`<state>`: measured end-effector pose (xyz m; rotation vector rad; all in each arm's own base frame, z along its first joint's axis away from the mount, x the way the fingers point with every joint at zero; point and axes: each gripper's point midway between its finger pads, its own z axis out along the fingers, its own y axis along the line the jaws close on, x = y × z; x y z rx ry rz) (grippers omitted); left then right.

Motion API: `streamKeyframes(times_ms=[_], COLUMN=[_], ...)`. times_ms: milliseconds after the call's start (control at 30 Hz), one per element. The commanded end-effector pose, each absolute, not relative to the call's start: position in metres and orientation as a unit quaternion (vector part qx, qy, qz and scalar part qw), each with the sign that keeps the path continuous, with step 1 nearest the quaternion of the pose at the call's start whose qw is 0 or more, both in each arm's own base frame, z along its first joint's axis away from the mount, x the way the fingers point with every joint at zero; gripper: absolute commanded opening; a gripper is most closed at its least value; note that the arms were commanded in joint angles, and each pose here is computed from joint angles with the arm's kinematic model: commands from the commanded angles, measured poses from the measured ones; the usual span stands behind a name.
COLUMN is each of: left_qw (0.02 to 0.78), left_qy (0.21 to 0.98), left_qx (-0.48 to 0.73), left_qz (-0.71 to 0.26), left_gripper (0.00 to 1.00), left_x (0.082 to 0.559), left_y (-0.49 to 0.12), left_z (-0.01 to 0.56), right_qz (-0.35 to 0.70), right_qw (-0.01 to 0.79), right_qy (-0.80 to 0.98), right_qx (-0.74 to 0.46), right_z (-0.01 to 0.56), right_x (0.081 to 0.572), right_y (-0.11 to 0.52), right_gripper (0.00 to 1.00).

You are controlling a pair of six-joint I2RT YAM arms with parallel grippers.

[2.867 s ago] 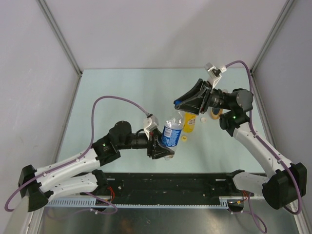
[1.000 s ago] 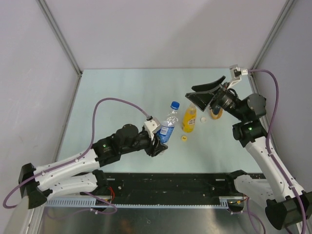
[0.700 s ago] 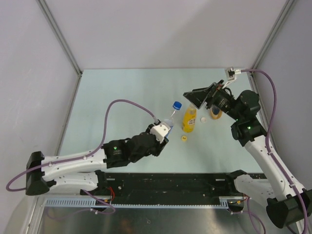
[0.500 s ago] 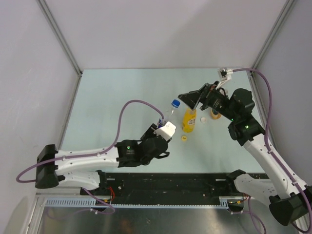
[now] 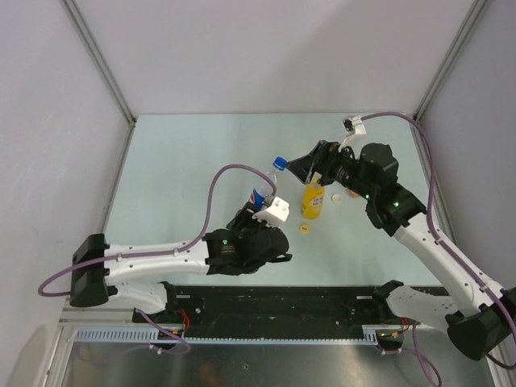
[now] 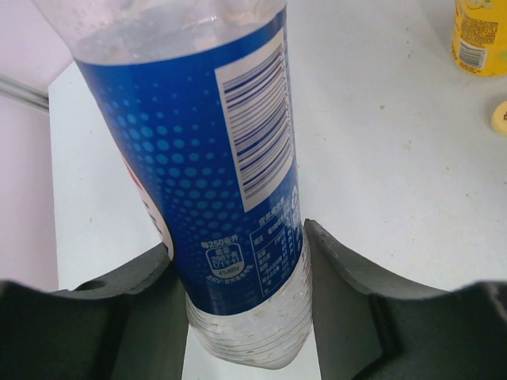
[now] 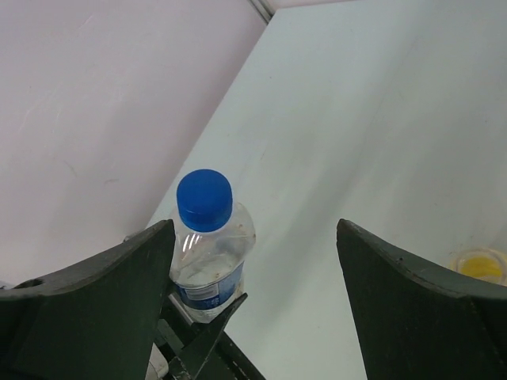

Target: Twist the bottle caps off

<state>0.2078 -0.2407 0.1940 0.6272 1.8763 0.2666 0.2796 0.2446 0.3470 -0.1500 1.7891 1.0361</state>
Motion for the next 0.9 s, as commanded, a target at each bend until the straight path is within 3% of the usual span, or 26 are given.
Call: streamKeyframes(times_ms=[0,133,467,667,800,867], left_qw=[0.561,0.553,0.539,0.533,0.530,0.529], left_qy=[0.787,0.790,0.796,0.797,0.798,0.799], left_qx=[0.232,0.239,0.252,0.259,0.263,0.261], left_qz=[0.112,0.113,0.109,0.114,0.118,0.117], left_gripper=[0.16,0.16,0.17,0.16,0.14,0.11], left_x=[0.212,0.211,0.209,0.208,0.208,0.208], left_y=[-0.246,-0.249,-0.258,-0.260,-0.260,-0.260], left_z=[0.209,0.204,0.196,0.193,0.190,0.189], right_qz=[0.445,0.460,0.470,0.465,0.463,0.463], right_qw=[0.536,0.531,0.506,0.502,0.506,0.509], right_qy=[0.715,0.708,0.721,0.728,0.726,0.724], right_qx=[-0.063,-0.066,-0.053,-0.041,-0.040,-0.046], right_z=[0.377,0.379,0.363,0.357,0.358,0.359], right_x=[0.282,0.282,0.295,0.301,0.301,0.300], right_y=[0.252,0.261,0.276,0.277,0.275,0.275], right_gripper=[0.86,0.84,0.60,0.38,0.07,0.02])
